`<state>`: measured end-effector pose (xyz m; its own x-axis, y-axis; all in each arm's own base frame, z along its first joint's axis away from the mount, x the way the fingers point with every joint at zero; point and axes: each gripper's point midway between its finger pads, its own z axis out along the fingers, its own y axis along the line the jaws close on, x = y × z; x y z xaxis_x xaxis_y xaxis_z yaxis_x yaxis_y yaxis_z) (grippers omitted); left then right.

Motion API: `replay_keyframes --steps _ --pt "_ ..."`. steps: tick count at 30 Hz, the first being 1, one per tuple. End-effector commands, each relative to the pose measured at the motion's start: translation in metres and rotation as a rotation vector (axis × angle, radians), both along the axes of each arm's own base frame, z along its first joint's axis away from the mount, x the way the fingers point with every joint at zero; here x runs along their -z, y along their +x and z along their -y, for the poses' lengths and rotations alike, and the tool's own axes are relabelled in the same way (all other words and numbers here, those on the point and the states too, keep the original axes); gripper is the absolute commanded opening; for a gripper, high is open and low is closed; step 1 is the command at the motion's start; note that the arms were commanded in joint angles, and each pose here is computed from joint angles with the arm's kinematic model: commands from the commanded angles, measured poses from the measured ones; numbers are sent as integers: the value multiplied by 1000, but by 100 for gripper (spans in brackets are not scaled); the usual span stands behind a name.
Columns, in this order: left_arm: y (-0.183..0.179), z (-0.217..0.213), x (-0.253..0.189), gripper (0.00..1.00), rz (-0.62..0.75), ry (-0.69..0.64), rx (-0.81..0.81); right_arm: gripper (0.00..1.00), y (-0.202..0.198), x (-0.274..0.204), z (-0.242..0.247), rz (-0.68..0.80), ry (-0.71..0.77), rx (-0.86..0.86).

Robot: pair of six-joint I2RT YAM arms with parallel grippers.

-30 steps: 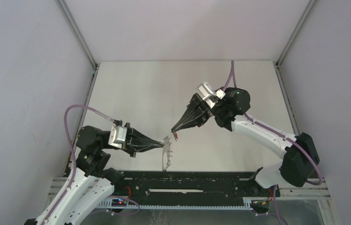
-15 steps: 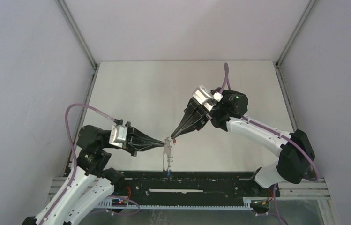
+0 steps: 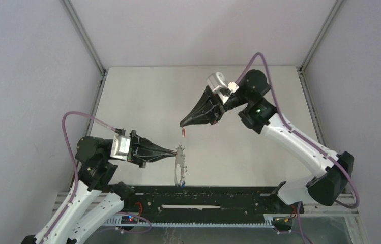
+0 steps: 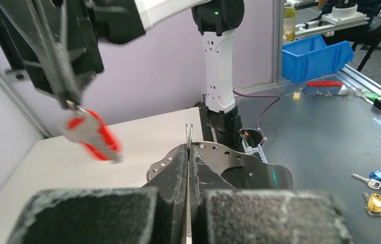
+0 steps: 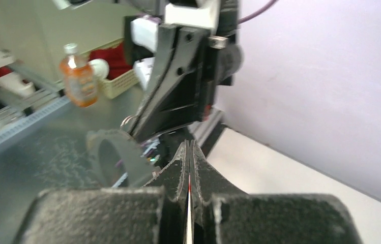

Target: Put the keys on the keyring

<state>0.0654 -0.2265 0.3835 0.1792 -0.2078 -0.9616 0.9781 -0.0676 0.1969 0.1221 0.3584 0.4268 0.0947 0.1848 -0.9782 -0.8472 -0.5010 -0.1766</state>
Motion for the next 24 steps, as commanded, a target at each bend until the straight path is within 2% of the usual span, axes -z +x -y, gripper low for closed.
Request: replay_keyframes --steps 1,7,24 --pt "-5 -5 -27 0 37 -58 -23 0 18 -6 11 89 -59 213" --pt "4 -1 -35 0 -4 -79 -41 0 4 -5 32 173 -48 261" --pt "-2 6 -32 0 -42 -42 29 0 -39 -10 22 197 105 107"
